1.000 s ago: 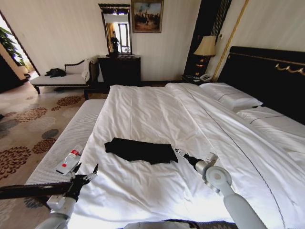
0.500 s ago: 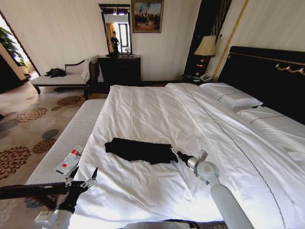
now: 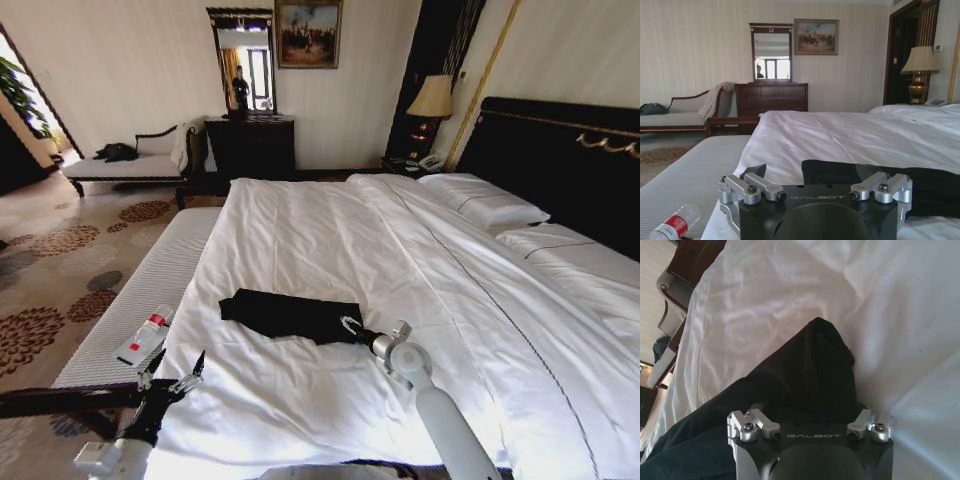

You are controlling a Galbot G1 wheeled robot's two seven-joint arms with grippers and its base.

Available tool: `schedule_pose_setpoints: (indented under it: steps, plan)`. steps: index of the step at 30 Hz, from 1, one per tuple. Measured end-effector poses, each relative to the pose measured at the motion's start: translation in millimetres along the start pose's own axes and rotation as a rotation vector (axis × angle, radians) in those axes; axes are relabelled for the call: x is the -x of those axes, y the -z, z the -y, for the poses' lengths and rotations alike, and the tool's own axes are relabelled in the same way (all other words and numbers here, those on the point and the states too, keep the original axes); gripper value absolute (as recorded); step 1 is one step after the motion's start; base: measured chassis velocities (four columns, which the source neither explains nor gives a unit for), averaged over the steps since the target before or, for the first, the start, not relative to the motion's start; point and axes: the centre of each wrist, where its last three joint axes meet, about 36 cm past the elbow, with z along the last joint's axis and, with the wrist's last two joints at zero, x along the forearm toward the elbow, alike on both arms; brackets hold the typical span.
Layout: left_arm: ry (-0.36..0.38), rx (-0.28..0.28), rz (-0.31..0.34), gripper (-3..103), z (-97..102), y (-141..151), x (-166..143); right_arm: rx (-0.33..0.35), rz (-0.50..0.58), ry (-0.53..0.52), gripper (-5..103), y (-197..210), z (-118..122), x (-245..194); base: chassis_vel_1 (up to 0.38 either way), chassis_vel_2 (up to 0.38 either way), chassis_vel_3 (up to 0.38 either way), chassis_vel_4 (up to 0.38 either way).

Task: Fold the clothes on the bed.

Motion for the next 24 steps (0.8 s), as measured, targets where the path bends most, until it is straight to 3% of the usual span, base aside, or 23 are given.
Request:
schedule_pose_setpoints:
  steps: [2, 4, 7, 11, 20, 24]
  plan:
    - [0.000, 0.000, 0.000, 100, 0.0, 0, 0, 0.006, 0.004, 0.000, 71, -3, 1, 2, 0.000, 0.000, 0.000, 0.000]
    - [0.000, 0.000, -0.001, 100, 0.0, 0, 0, 0.007, 0.004, -0.001, 71, -4, 1, 2, 0.000, 0.000, 0.000, 0.000]
    - [0.000, -0.001, -0.001, 100, 0.0, 0, 0, 0.013, 0.009, -0.001, 55, -7, 0, 5, 0.000, 0.000, 0.000, 0.000]
    - [0.000, -0.001, -0.001, 100, -0.1, 0, 0, 0.020, 0.022, 0.002, 44, -7, -1, 7, 0.000, 0.000, 0.000, 0.000]
    - [0.000, -0.001, -0.003, 100, -0.1, -1, 0, 0.025, 0.120, -0.022, 8, -3, 4, -1, 0.000, 0.000, 0.000, 0.000]
    - [0.000, -0.001, -0.003, 100, -0.1, -1, 0, 0.035, 0.144, -0.033, 7, 0, 10, -15, 0.000, 0.000, 0.000, 0.000]
